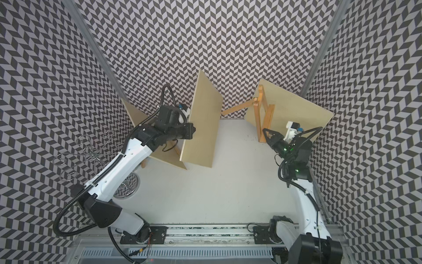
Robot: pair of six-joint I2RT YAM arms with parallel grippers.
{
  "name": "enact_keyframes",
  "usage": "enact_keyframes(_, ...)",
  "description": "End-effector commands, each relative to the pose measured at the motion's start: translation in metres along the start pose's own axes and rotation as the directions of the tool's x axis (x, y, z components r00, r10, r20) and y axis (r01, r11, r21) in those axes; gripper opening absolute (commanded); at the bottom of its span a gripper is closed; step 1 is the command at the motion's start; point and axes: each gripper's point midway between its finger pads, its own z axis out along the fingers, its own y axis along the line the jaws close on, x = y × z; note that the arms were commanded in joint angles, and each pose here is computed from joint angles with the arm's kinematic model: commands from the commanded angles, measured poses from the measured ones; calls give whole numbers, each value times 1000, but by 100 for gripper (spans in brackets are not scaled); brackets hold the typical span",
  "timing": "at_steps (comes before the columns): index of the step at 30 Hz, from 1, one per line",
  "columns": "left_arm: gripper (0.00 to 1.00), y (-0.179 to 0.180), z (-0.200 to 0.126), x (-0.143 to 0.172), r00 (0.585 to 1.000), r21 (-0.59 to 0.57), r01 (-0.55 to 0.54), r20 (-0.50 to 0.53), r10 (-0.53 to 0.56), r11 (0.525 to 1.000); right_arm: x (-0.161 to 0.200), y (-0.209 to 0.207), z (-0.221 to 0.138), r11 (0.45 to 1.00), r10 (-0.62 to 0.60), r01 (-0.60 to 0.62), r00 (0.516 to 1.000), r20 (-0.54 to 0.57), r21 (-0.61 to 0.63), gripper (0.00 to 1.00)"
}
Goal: Assemble the easel
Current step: Unfold the easel, then place the easel at the center of the board.
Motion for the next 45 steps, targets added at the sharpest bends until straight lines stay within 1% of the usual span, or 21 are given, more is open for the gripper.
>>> enact_keyframes(1,0,-50,-112,-148,852,133,-88,523,5,987,7,-11,0,1000,-27,27,1000,16,-11,0)
enact_keyframes(5,0,-65,-144,-180,800,174,-112,600,-15,978,38,-39,10,999,-12,17,994,-107,38,0)
enact_keyframes(7,0,-68,-157,-190,777,178,-120,629,-19,977,49,-49,13,999,-2,9,991,-132,53,0)
enact_keyframes(11,0,-65,-187,-204,726,142,-127,687,-6,982,72,-67,21,996,15,2,983,-183,88,0)
enact_keyframes(13,0,-64,-208,-210,695,128,-137,719,3,982,89,-74,28,995,15,8,976,-216,101,0)
enact_keyframes(16,0,-65,-239,-214,659,145,-157,752,-6,977,120,-83,44,991,-1,40,959,-284,129,0)
enact_keyframes(19,0,-66,-265,-212,646,196,-171,763,-40,966,148,-82,62,994,1,37,937,-350,102,0)
enact_keyframes(21,0,-66,-281,-209,636,214,-176,770,-54,961,160,-84,74,994,10,34,926,-379,108,0)
enact_keyframes(25,0,-66,-312,-204,611,232,-183,788,-75,955,177,-90,97,991,1,55,907,-420,122,0)
enact_keyframes(27,0,-66,-318,-202,606,241,-185,791,-83,953,184,-92,109,991,0,58,898,-439,119,0)
enact_keyframes(29,0,-69,-320,-200,611,255,-196,787,-85,947,193,-91,120,993,-3,57,891,-454,106,0)
enact_keyframes(32,0,-72,-306,-194,645,284,-191,758,-98,940,207,-87,135,996,1,42,885,-465,83,0)
enact_keyframes(36,0,-74,-266,-176,725,345,-154,676,-132,926,217,-94,146,995,50,-6,901,-431,102,0)
enact_keyframes(38,0,-71,-239,-164,769,370,-107,619,-159,923,222,-95,147,994,73,-30,906,-418,109,0)
enact_keyframes(39,0,-69,-227,-156,787,376,-86,594,-168,923,225,-95,147,993,84,-41,906,-415,111,2)
enact_keyframes(41,0,-62,-207,-142,813,376,-35,550,-193,926,227,-89,148,994,86,-47,905,-416,102,13)
enact_keyframes(42,0,-58,-198,-134,822,378,-12,531,-207,926,228,-85,149,995,75,-37,905,-419,98,21)
enact_keyframes(45,0,-51,-184,-118,832,385,34,501,-240,922,222,-78,150,994,32,13,911,-411,104,37)
